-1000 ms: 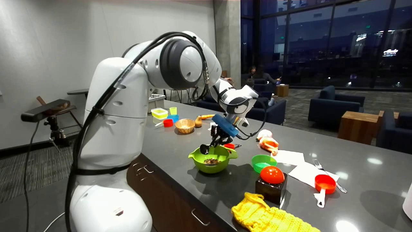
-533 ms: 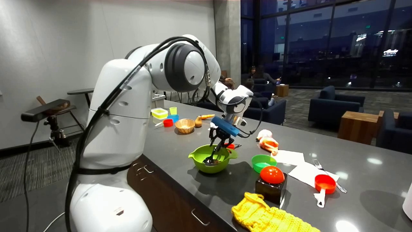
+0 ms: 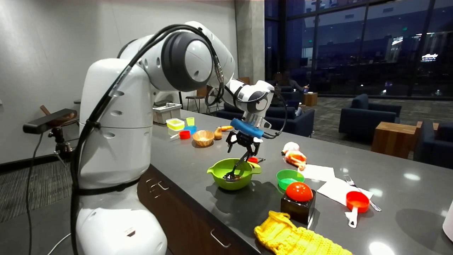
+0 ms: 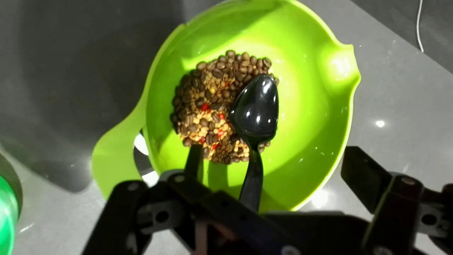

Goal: Use the spoon to mix the contents of the green bowl

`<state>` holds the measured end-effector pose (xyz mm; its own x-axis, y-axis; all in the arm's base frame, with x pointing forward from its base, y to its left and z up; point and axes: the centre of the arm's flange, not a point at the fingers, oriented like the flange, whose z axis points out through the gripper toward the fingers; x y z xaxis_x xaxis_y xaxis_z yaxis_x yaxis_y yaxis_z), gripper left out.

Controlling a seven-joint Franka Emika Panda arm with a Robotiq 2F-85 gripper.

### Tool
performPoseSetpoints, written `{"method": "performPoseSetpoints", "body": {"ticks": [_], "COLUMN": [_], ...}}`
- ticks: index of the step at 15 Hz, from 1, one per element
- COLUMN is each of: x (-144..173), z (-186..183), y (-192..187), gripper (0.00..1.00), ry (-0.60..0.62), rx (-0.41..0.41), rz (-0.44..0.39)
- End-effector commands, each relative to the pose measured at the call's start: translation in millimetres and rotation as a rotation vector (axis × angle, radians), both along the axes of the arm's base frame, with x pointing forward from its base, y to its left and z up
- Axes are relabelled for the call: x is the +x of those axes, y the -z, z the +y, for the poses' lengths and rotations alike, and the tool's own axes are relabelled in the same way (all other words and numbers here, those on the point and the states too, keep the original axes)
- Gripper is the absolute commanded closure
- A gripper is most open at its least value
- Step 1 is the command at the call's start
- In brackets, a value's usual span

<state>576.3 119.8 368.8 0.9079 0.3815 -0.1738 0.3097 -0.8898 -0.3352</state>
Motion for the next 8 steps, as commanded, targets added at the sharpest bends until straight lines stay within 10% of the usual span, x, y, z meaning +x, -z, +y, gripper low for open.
{"method": "performPoseSetpoints", "body": {"ticks": [1,8], "x": [-30.2,-20.5], "z": [-14.5,-10.0], "y": [-28.2,-14.7], "gripper": [0.00,0.00], "ry": [-0.025,-0.013], "rx": [-0.026,-0.026], "rz": [0.093,0.105]}}
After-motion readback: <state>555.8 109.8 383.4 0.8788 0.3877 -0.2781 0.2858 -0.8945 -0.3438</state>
